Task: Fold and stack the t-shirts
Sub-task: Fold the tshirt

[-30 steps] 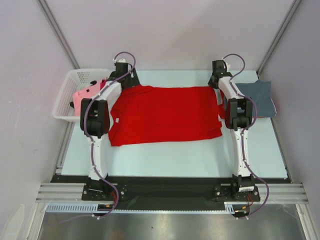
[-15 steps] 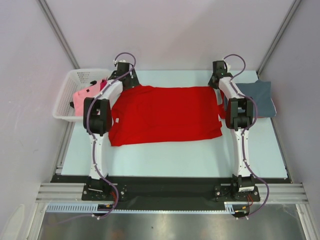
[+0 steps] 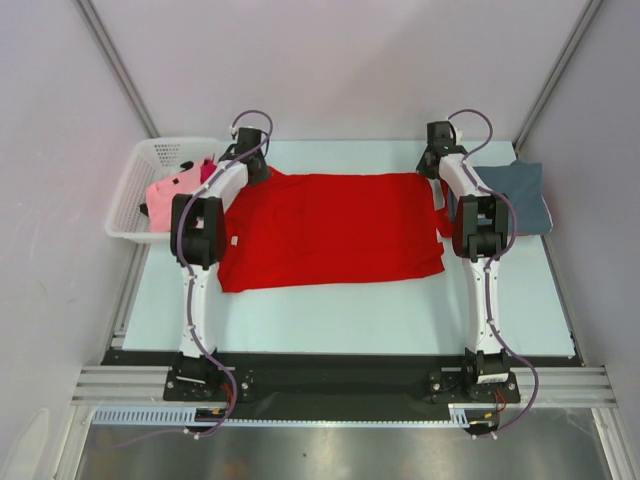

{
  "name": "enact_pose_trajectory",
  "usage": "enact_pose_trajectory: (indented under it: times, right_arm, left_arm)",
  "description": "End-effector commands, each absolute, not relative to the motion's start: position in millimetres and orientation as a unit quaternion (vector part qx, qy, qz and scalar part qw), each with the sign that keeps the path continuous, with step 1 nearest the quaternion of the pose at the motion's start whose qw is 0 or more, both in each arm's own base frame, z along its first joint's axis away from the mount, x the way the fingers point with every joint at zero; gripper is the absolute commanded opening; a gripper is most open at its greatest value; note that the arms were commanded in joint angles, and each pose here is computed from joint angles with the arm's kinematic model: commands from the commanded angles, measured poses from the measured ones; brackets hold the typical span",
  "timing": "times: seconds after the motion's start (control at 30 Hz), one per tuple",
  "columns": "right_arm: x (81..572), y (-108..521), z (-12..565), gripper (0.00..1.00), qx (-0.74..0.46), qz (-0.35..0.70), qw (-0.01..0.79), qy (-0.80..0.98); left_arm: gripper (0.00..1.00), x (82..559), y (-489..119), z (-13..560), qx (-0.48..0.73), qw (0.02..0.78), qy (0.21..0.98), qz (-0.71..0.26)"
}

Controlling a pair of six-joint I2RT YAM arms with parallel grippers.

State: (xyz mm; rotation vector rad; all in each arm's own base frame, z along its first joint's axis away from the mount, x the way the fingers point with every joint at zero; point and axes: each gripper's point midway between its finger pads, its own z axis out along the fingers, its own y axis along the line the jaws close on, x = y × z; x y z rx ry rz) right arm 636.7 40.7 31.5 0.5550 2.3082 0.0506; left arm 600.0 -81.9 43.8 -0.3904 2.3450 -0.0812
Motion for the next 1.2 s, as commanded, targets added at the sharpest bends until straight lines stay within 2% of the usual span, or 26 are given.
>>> enact_pose_trajectory:
  times: [0.0,0.4,0.9,1.17]
  right_arm:
    - [636.4,43.0,86.5,0.00,0.215,0.039,0.403,0.889]
    - [623.5,50.8,110.9,0.00,0.216,0.067,0.402,0.887]
    - [594.5,48.6,140.7,0.00,0.218,0.097,0.408,0.881]
    - [570.2,43.5,130.7,0.00,0.223,0.105,0.390,0.887]
  left_arm:
    - [0.00,609.4,-81.0,113.0,-0.150,0.433,0.888,-0.044]
    - [0.00,595.1,-92.4,159.6,-0.122,0.477,0.870,-0.030]
    - [0.00,566.3,-104.5,175.7,-0.102,0.463,0.880,-0.022]
    - [0.00,541.5,-108.0,172.7,-0.082,0.455,0.887,0.000]
